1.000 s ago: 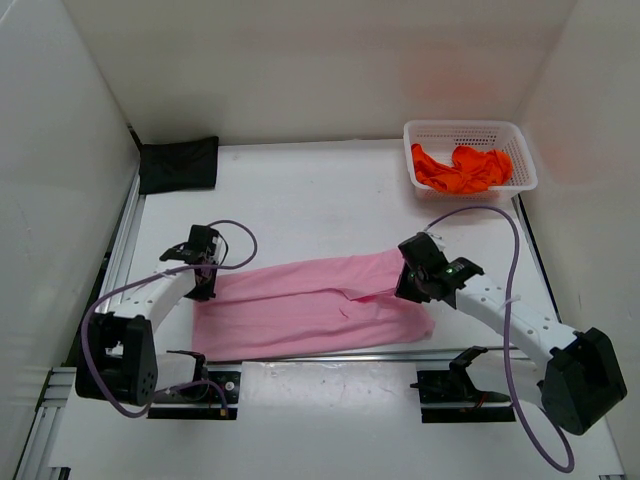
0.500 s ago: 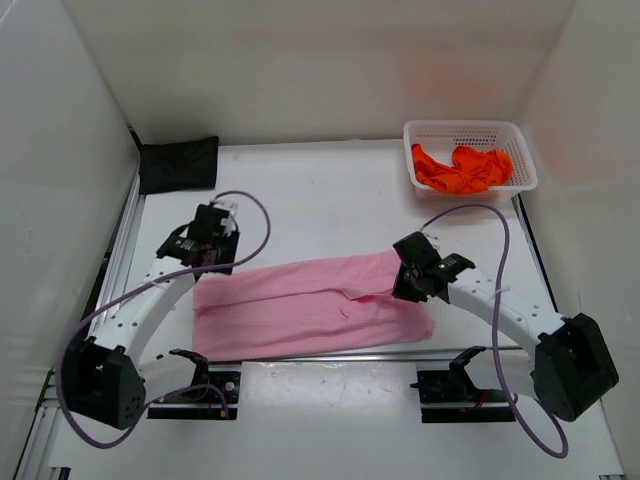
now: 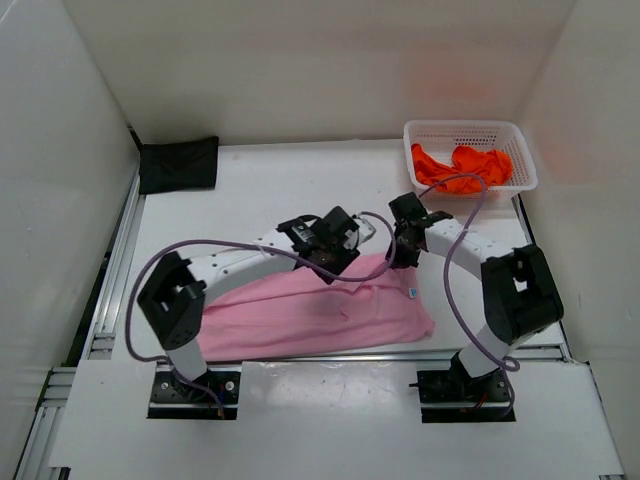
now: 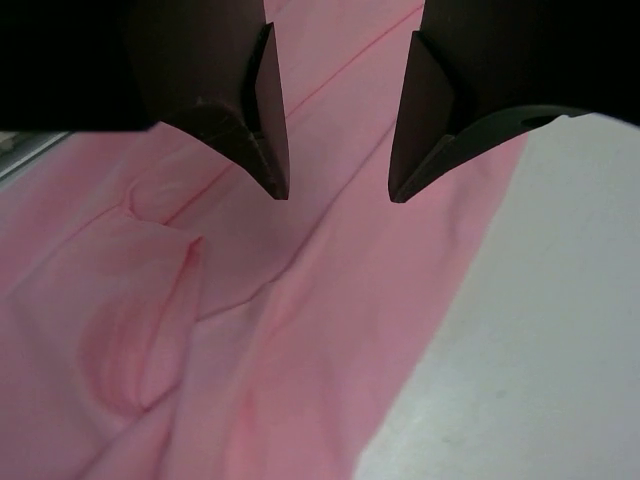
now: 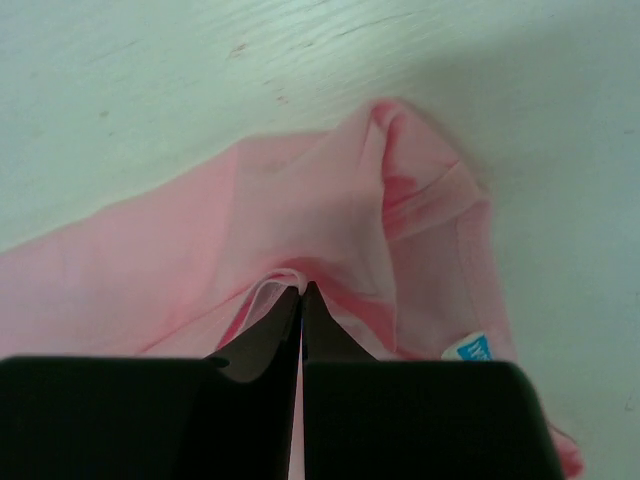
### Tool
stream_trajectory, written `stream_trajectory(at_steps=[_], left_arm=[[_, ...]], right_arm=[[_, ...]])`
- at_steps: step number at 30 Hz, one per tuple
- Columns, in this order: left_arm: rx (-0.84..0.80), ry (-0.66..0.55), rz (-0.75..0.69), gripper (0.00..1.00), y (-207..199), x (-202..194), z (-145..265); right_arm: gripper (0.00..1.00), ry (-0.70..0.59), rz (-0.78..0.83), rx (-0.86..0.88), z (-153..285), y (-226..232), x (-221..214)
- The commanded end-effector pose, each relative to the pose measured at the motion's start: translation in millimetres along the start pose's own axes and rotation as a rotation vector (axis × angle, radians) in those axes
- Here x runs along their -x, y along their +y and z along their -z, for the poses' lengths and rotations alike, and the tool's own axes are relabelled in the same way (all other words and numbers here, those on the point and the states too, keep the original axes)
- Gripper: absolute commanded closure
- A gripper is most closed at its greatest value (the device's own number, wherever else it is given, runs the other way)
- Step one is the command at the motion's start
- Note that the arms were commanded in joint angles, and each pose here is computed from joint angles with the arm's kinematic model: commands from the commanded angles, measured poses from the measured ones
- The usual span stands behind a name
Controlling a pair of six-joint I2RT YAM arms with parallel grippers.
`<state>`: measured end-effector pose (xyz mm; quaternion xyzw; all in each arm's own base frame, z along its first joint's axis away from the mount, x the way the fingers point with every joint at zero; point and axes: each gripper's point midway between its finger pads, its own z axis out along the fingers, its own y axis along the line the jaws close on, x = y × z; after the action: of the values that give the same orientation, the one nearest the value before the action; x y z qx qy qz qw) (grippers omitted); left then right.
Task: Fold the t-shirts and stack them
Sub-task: Fold the other side of the tshirt into a rectangle
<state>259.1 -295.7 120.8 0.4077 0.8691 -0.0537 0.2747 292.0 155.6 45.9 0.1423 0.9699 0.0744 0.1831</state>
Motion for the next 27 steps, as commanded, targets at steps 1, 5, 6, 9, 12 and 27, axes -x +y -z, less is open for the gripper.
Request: stream_trajectory(at_steps=[1,5,6,9,12,27], left_arm=[[-0.129,-0.027,-0.041,0.46,-41,22,-4],[-0.152,-0.004,-0.082,0.45,-65,26,-27],[-0.151,0.013,-0.085,0.43,-66,22,-33],[-0.144,0.038,-0.096,0.36,-71,16,-48],[-0.124,0.038,-0.097,0.33,-70,12,-63],[0.028,0.007,-0.102,0.51,-52,23,-88]], right_arm=[[1.00,0.037,-0.017,0.020,-6,7,6],[1.00,0.067,-0.046,0.010,-15,4,6],[1.00,0.075,-0.064,0.011,-17,4,8],[1.00,0.086,-0.092,0.009,-20,1,9],[1.00,0.106,-0.103,0.018,-22,1,8],[1.00,0.103,-0.065,0.046,-19,4,9]])
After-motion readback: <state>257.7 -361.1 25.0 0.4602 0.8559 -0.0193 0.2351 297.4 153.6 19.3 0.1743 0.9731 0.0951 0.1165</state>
